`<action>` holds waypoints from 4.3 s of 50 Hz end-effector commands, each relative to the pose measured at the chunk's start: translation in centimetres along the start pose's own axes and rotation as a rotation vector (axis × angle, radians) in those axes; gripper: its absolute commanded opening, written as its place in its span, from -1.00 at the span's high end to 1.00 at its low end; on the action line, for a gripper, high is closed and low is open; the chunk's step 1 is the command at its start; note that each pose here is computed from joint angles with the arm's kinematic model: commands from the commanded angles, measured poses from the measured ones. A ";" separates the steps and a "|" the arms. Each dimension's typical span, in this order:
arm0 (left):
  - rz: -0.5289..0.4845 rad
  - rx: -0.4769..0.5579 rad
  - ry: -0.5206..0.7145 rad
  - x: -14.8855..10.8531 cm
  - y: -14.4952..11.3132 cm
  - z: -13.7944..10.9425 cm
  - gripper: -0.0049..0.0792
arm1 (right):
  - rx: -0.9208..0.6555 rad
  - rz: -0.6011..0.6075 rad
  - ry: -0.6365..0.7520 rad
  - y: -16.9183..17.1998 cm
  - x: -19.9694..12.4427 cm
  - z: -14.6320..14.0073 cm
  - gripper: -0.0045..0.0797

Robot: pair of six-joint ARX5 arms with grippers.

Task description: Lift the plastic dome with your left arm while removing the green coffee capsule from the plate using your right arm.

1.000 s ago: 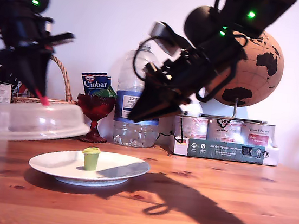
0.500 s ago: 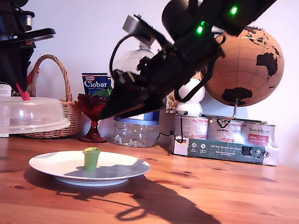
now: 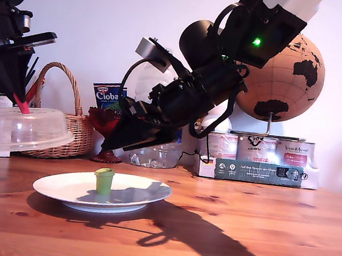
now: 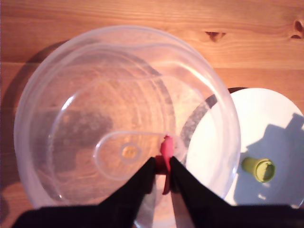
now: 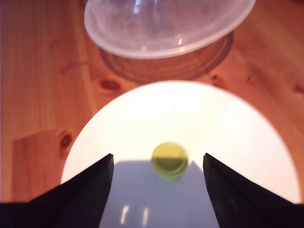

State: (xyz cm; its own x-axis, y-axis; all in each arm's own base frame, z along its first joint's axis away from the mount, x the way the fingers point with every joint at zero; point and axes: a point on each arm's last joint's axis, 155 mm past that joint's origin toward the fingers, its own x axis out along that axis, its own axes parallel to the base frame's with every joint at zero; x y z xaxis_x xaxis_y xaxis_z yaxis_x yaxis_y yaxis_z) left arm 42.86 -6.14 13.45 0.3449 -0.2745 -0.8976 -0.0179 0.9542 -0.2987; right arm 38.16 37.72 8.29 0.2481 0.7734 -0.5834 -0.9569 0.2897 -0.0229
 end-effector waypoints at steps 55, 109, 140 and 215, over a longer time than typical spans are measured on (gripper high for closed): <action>-0.018 0.013 -0.037 -1.2 -0.6 0.8 0.94 | 0.079 0.013 -0.004 -0.2 5.6 -4.3 -0.40; -0.022 0.014 -0.034 -1.2 -0.7 0.7 0.94 | 0.157 0.021 -0.031 0.1 5.9 -3.7 0.32; -0.023 0.014 -0.037 -1.2 -0.7 0.8 0.94 | 0.196 0.012 -0.045 -0.9 3.9 -2.5 0.39; -0.054 0.031 -0.051 -1.1 -1.7 1.1 0.94 | 0.168 -0.022 0.057 -2.9 -2.0 -3.2 0.03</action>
State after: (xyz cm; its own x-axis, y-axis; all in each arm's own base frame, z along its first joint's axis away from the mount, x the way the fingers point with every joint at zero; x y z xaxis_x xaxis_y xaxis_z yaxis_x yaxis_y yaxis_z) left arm 43.02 -6.81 13.69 0.3503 -0.3044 -0.8858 -0.0016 0.9455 -0.3255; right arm 40.47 33.66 7.76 0.2749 0.7435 -0.6097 -0.9000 0.4221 0.1090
